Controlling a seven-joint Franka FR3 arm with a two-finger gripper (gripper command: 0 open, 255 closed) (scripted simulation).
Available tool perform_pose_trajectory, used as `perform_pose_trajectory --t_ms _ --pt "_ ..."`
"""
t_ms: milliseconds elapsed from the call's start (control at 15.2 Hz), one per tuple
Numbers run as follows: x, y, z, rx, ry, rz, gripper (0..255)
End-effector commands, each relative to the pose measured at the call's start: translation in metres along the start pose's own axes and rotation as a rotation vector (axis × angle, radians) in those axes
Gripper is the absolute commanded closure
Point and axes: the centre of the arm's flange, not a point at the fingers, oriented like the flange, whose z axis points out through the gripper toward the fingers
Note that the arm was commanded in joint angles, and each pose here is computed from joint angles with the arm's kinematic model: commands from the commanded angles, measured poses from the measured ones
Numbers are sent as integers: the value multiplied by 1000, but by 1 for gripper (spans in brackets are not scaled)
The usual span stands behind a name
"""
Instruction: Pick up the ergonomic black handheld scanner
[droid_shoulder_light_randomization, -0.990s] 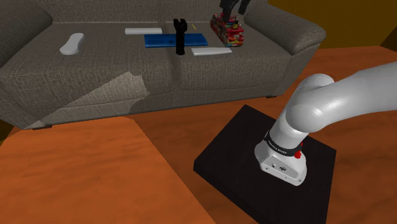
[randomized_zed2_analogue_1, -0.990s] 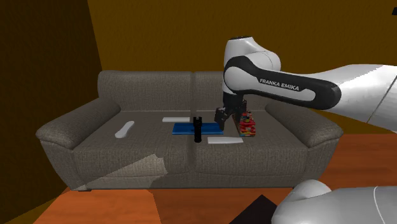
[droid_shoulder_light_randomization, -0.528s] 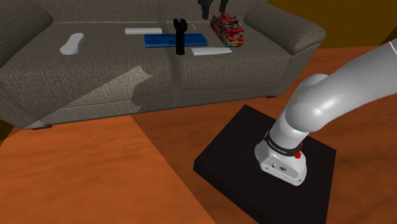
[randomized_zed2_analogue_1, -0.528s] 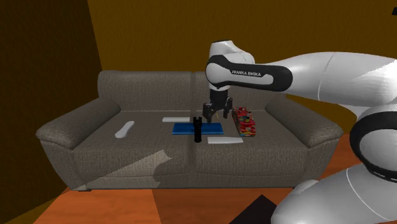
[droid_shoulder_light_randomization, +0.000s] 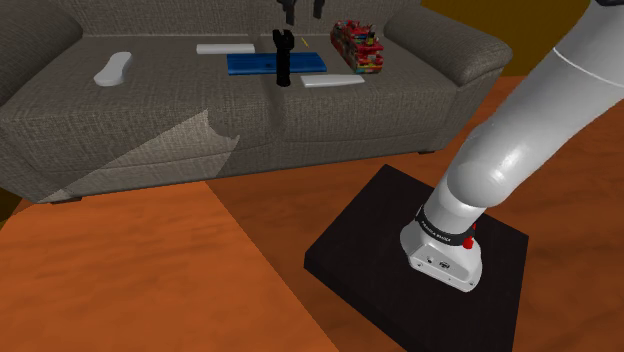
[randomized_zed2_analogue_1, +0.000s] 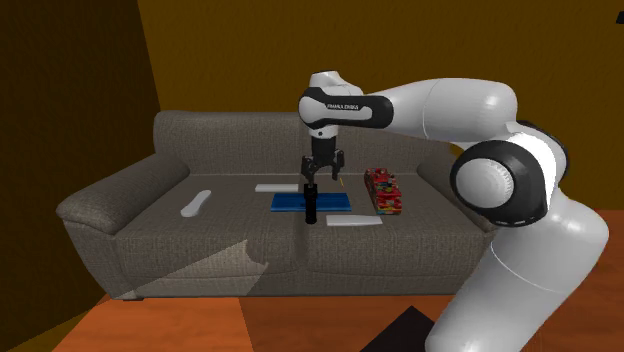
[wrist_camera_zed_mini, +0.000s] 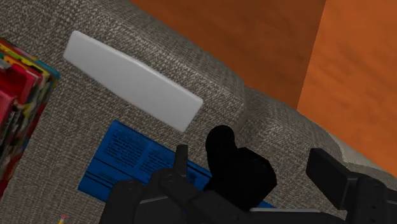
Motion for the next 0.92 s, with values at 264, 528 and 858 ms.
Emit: perform_pose_trajectory --t_ms 264,528,858 --pt "85 5 21 32 -47 26 0" --pt "101 6 36 39 -57 31 0" --pt "100 4 65 39 -57 31 0"
